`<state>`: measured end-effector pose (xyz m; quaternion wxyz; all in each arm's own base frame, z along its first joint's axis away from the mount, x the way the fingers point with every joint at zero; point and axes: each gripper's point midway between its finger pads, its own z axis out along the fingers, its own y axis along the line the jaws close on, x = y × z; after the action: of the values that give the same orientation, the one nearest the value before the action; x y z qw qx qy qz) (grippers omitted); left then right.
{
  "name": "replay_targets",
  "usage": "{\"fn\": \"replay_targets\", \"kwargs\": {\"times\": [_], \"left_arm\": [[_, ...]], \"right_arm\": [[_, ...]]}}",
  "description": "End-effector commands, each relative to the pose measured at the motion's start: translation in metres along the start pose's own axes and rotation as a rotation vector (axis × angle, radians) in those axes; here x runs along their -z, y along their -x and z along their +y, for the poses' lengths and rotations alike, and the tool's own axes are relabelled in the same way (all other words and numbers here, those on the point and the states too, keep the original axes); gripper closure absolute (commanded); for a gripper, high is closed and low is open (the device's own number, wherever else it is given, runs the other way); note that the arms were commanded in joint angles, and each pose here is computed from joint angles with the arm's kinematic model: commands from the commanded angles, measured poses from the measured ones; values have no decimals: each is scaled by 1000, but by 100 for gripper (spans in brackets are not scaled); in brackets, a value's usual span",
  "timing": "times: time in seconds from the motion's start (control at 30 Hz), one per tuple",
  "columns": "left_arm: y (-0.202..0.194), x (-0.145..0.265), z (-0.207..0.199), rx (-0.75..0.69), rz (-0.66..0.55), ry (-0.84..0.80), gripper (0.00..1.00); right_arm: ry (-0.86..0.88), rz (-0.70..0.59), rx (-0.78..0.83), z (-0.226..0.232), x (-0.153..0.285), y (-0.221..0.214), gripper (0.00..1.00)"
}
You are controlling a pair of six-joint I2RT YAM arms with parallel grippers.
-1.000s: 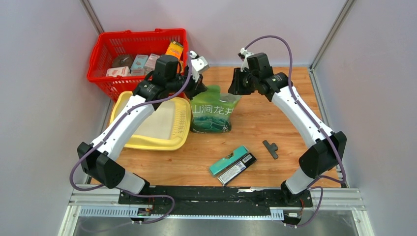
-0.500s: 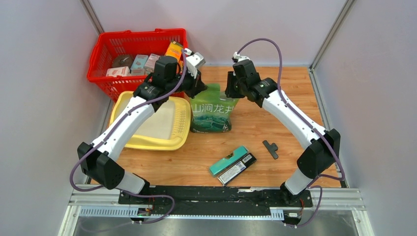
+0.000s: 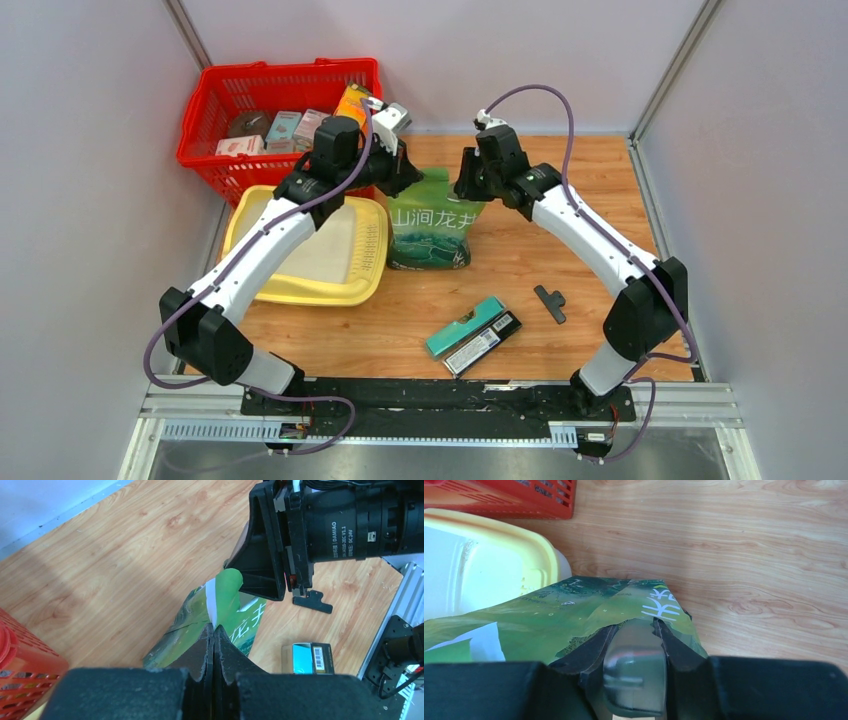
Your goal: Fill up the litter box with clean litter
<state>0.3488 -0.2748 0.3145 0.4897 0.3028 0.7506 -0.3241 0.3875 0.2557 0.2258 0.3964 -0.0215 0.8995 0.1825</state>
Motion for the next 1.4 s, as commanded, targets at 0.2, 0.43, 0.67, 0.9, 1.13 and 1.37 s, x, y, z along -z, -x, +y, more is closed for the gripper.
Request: {"fn": "replay_targets", "kwargs": {"times": [0.2,0.43,0.67,0.9,1.13,1.37], "left_arm": [[48,18,-22,-56,-177,-64,100],[41,25,-18,-102,-142,-35,100],[26,33,-20,-134,-80,-28,100],[19,42,-17,-255,-46,-19,100],[14,51,-15,-346,-14,-8,100],[5,60,-11,-448,52,-1,100]], "right_arm": [[250,377,-145,19,-17,-92,100],[410,344,-333,23,-21,-62,100],[550,253,-481,23,-12,9,100],[585,215,-507,15,10,33,100],[565,164,-507,-39,20,45,100],[701,172,-583,-59,30,58,100]]}}
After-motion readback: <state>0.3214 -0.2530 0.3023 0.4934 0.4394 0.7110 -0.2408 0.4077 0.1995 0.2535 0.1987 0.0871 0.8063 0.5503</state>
